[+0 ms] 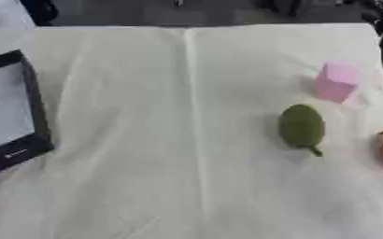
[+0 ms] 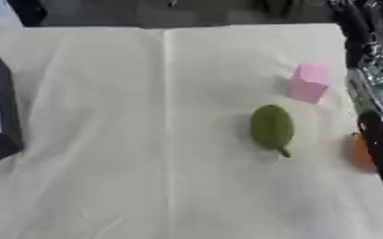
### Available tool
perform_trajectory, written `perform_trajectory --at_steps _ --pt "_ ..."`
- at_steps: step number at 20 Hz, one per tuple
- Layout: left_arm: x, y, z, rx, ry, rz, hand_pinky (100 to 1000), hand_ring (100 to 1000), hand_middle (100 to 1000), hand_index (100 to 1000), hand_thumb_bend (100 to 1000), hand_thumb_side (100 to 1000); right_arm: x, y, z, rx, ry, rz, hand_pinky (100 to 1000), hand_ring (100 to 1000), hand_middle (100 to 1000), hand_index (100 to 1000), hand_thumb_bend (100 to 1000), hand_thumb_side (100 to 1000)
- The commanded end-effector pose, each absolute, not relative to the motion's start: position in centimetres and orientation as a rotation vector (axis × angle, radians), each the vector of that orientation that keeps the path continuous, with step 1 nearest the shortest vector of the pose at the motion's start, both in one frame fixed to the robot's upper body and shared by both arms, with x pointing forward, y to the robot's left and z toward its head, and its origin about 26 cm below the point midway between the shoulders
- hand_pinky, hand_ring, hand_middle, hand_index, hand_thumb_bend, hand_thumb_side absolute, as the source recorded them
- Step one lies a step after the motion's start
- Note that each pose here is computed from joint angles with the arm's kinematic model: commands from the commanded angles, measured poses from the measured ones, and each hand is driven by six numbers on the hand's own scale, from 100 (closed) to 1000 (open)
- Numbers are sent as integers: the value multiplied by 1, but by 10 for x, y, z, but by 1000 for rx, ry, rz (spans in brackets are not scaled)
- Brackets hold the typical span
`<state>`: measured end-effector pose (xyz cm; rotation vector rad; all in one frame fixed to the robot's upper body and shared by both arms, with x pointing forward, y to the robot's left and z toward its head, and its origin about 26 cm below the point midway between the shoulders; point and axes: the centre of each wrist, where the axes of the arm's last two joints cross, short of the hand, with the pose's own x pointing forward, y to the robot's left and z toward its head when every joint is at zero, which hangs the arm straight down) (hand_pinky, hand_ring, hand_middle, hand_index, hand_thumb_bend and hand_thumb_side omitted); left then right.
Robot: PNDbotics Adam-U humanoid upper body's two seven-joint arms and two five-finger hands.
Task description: Pick up the objects with one hand, pass them to the other hand, and then place them into the box on the other side of the table.
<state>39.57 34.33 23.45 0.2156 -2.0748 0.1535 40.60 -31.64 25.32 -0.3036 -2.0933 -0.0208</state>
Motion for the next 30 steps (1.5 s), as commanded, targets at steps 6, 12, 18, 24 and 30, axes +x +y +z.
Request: perform_trajectory --at_steps 6,12,18,24,30 --pt "387 357 250 271 -2114 174 807 782 774 897 294 868 401 -327 269 -353 -2115 5 912 867 912 934 100 612" --pt "383 355 248 284 -2115 159 807 780 772 894 287 865 401 -337 269 -424 -2050 102 918 883 919 938 100 627" --pt "378 357 245 305 -2104 137 807 780 772 893 282 868 408 -382 308 -680 -1726 735 970 964 952 955 100 457" --pt "376 356 243 303 -2088 117 807 779 771 893 255 892 418 -419 345 -765 -1320 1168 989 986 948 913 100 216" --pt "373 357 243 309 -2079 114 805 776 767 892 235 904 420 -425 364 -845 -1232 1236 993 981 947 941 100 164"
